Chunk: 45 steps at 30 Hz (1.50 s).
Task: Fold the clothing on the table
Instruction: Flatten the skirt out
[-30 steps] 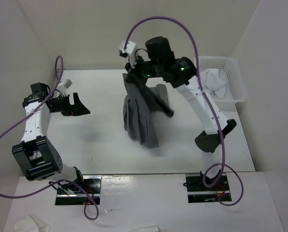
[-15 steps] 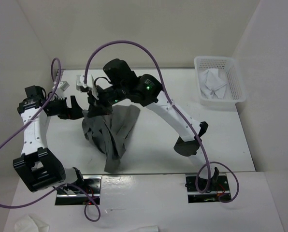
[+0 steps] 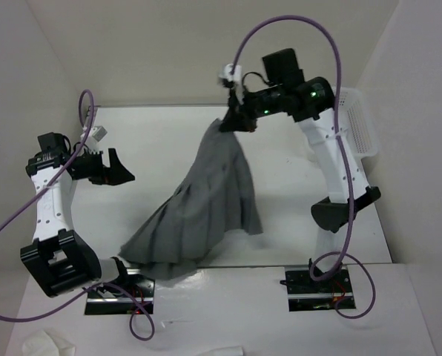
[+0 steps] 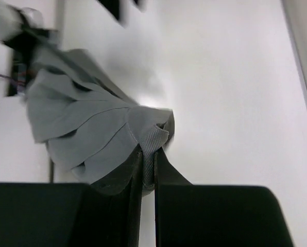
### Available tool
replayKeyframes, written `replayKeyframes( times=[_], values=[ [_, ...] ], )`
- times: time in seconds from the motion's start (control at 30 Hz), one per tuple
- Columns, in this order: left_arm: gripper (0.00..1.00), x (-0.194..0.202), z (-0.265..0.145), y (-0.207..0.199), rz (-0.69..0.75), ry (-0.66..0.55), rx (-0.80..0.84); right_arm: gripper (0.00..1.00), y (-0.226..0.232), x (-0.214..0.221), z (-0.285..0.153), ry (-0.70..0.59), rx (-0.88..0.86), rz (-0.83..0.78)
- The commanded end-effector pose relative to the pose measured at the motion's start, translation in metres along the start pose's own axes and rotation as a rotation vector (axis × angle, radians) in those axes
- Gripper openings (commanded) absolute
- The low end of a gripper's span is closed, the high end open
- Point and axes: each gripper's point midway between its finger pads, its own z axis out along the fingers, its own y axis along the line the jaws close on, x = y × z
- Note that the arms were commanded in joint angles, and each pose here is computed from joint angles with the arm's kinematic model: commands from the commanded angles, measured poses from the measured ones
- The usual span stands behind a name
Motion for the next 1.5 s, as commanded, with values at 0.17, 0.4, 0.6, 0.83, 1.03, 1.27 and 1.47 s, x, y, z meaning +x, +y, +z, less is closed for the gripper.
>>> replayKeyframes(
  times=[0.17,0.4,0.6,0.83,1.03,1.27,1.47],
  values=[
    [0.99,0.004,0.009,-0.005,0.01,0.021,0.138,0.0,-0.071,0.202,-0.004,0.428,0.317,0.323],
    [0.99,0.006,0.018,-0.007,0.021,0.039,0.199,0.0,-0.049,0.296,0.002,0.659,0.418,0.413],
    [0.99,0.006,0.025,-0.001,0.016,0.046,0.227,0.0,-0.067,0.348,-0.028,0.856,0.655,0.438],
    [0.99,0.011,0.032,-0.006,0.037,0.076,0.232,0.1,-0.111,0.362,-0.064,0.881,0.948,0.493],
    [0.99,0.007,0.042,-0.014,0.109,0.096,0.187,0.86,-0.15,0.352,-0.11,0.831,1.29,0.55],
    [0.99,0.001,0.043,-0.013,0.129,0.084,0.132,0.97,-0.177,0.331,-0.153,0.763,1.522,0.578],
    [0.99,0.004,0.044,-0.011,0.123,0.097,0.104,0.97,-0.167,0.277,-0.113,0.553,1.166,0.585]
  ],
)
